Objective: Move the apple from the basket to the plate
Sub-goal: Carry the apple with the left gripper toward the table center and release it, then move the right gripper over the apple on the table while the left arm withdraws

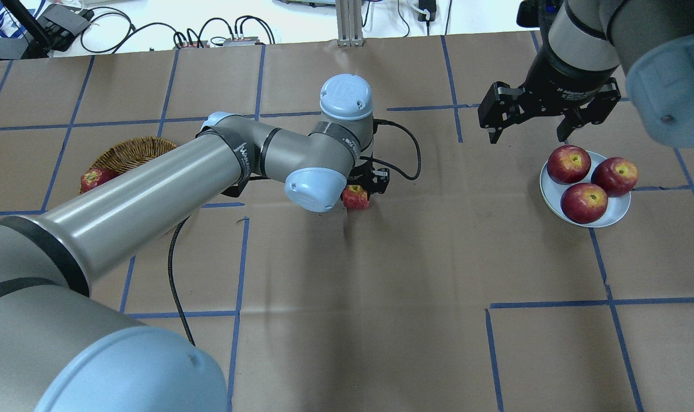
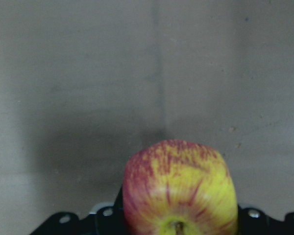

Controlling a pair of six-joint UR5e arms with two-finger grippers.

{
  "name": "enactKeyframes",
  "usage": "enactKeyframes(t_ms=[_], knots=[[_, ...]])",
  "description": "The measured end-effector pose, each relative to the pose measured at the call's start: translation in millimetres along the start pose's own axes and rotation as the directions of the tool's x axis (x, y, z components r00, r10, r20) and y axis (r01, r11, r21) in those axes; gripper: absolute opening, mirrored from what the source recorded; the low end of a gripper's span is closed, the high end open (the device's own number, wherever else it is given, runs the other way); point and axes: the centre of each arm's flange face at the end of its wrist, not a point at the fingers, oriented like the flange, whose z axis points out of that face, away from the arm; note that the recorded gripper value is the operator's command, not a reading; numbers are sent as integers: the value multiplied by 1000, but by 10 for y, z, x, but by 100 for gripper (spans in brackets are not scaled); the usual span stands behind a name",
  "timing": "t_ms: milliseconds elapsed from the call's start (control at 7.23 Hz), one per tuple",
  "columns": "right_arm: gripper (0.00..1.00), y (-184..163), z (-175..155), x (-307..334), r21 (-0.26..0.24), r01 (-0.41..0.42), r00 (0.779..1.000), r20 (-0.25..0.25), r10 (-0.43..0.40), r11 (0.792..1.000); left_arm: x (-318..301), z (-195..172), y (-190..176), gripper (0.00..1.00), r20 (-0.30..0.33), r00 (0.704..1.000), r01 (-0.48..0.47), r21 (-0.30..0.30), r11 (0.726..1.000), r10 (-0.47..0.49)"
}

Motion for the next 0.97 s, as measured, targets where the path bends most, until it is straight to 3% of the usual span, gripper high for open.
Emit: enactKeyframes(t_ms=[138,553,691,968], knots=[[100,-1,0,3,0,0,1000,0,0,1000,7,39,4,98,2,1000,-1,2,1000,1],[100,-2,0,6,0,0,1000,0,0,1000,8,-51,-13,99,-5,1000,0,15,1000,0],[100,-2,1,5,0,0,1000,0,0,1000,-64,-299,-22,99,-8,1000,6,25,1000,-6],[100,-1,1,-1,0,2,1000,-1,-2,1000,-709,-1266,54,99,-3,1000,20,16,1000,-20]])
